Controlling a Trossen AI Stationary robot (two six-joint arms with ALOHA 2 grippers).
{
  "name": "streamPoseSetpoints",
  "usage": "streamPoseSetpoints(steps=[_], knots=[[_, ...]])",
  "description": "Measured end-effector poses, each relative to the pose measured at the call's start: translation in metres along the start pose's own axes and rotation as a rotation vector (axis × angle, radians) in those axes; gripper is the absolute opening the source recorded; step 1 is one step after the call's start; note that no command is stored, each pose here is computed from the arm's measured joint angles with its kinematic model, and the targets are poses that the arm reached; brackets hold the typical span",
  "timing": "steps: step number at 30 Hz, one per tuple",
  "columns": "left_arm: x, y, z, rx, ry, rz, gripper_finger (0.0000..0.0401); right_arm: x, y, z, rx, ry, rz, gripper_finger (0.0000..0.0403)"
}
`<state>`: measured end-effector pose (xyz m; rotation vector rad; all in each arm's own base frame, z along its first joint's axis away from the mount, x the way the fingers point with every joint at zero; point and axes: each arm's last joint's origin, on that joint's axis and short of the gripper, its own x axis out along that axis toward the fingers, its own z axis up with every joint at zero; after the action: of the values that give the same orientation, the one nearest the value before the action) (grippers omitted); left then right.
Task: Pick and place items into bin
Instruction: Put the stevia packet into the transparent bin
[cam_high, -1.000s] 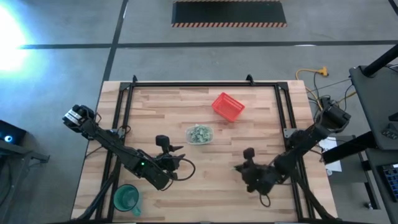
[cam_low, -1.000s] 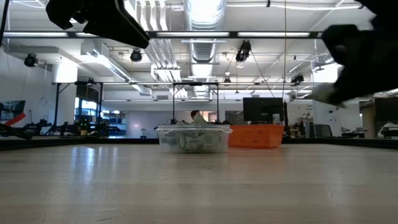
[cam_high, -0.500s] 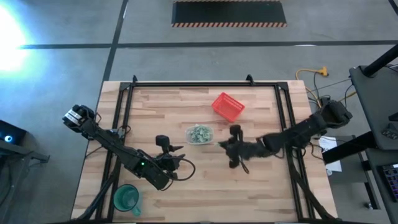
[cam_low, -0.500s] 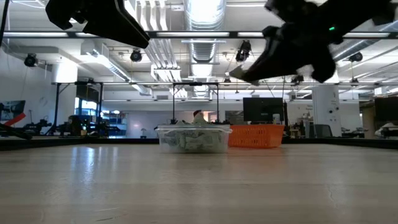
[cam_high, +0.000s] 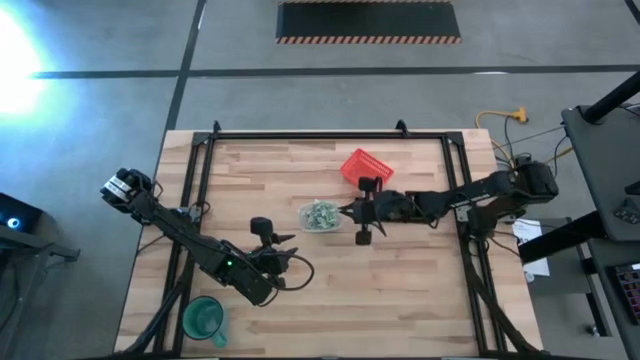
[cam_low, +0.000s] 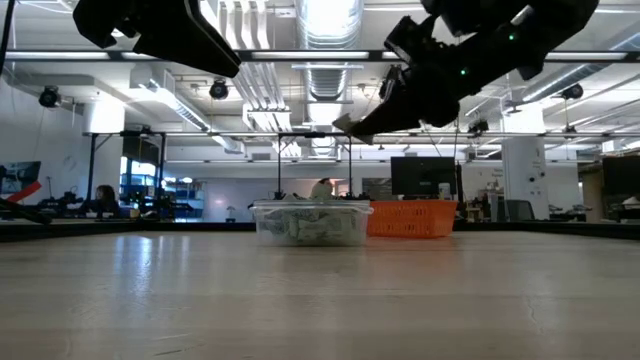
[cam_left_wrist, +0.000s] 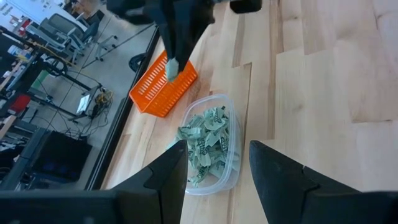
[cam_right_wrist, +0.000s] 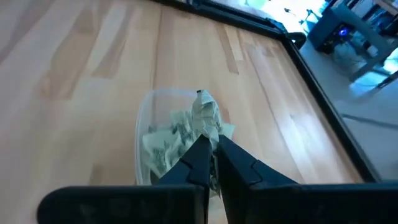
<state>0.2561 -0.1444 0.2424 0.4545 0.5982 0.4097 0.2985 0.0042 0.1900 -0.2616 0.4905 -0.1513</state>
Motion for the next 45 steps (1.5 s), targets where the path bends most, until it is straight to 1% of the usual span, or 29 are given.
streamPoseSetpoints(steps=[2,9,13,15,18,23,26,32,35,39,45], knots=[[0.000,0.000,0.000,0.000,0.000,0.000,0.0155,0.005,-0.004,-0.003,0.035,-0.001,0.005,0.0013],[0.000,0.000,0.000,0.000,0.001,0.001,0.0155,0.021,-0.017,-0.017,0.121,0.041,-0.035,0.0013],[0.001,0.000,0.000,0.016,0.001,0.002,0.0155,0.025,-0.019,-0.022,0.152,0.054,-0.015,0.0013],[0.001,0.000,0.000,0.015,0.001,0.002,0.0155,0.027,-0.019,-0.022,0.162,0.040,0.007,0.0013],[0.001,0.000,0.000,0.015,0.001,0.002,0.0155,0.030,-0.018,-0.023,0.174,0.034,0.012,0.0013],[0.001,0.001,0.000,0.015,0.001,0.002,0.0155,0.040,-0.017,-0.031,0.201,0.033,0.037,0.0013],[0.001,0.001,0.000,0.015,0.002,0.003,0.0155,0.045,-0.020,-0.035,0.209,0.041,0.031,0.0013],[0.001,0.001,0.000,0.015,0.002,0.003,0.0155,0.048,-0.021,-0.034,0.222,0.039,0.030,0.0013],[0.001,0.001,0.000,0.015,0.002,0.003,0.0155,0.047,-0.020,-0.034,0.224,0.038,0.064,0.0013],[0.001,0.001,0.000,0.015,0.002,0.003,0.0155,0.048,-0.019,-0.034,0.222,0.035,0.096,0.0034],[0.001,0.001,0.000,0.015,0.002,0.003,0.0155,0.047,-0.019,-0.034,0.204,0.034,0.098,0.0096]])
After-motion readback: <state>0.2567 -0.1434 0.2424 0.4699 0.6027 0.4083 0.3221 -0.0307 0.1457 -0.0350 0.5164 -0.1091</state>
